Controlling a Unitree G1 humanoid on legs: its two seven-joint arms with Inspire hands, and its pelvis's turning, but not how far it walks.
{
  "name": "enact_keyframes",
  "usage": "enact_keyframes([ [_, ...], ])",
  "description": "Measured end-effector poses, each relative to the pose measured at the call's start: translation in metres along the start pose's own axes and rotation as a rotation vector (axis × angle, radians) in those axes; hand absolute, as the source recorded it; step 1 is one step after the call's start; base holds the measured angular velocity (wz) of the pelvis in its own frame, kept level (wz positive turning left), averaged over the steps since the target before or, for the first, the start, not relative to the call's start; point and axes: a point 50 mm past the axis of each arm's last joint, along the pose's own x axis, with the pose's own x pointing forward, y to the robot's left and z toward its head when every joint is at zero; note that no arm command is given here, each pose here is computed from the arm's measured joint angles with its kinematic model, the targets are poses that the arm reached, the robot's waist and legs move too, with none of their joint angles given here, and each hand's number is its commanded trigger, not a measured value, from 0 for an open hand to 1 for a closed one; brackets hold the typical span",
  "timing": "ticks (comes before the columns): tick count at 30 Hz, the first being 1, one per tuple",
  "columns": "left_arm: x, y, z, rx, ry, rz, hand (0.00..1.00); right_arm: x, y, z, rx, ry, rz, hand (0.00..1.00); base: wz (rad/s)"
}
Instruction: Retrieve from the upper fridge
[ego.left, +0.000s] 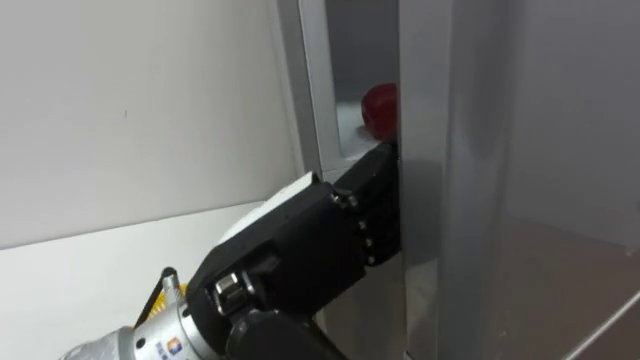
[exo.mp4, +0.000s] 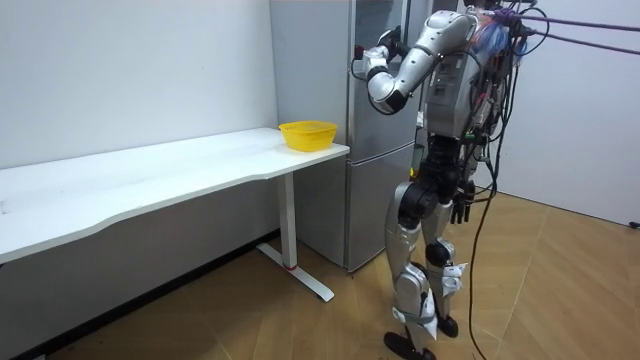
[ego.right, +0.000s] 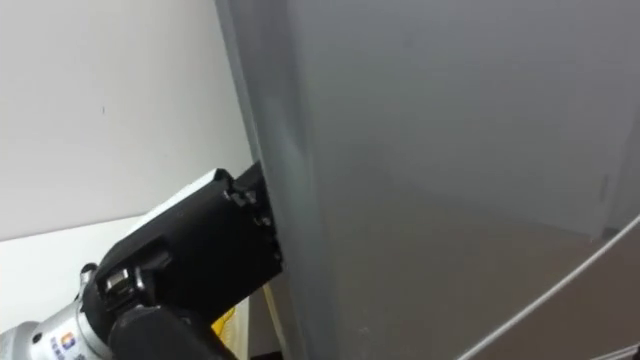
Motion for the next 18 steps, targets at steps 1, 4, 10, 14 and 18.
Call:
enact_keyframes([
  [1,0.000,0.000,0.000,-0.001,0.000,-0.002,0.00,0.000,0.000,0.000,0.000,0.001,0.000,0.00,-0.07],
  [4,0.001,-0.001,-0.001,-0.005,0.001,-0.011,0.00,0.000,-0.001,-0.001,-0.001,0.001,0.001,0.00,-0.06],
  [10,0.004,-0.005,-0.003,-0.021,-0.011,-0.033,0.00,0.000,0.000,0.000,-0.012,0.001,0.012,0.00,-0.02],
  [14,0.011,-0.011,-0.005,-0.038,-0.023,-0.065,0.00,0.000,0.000,0.000,0.005,-0.001,0.010,0.00,0.10],
  [18,0.019,-0.017,-0.007,-0.058,-0.036,-0.097,0.00,0.000,0.001,0.001,-0.012,-0.007,0.001,0.00,0.00],
])
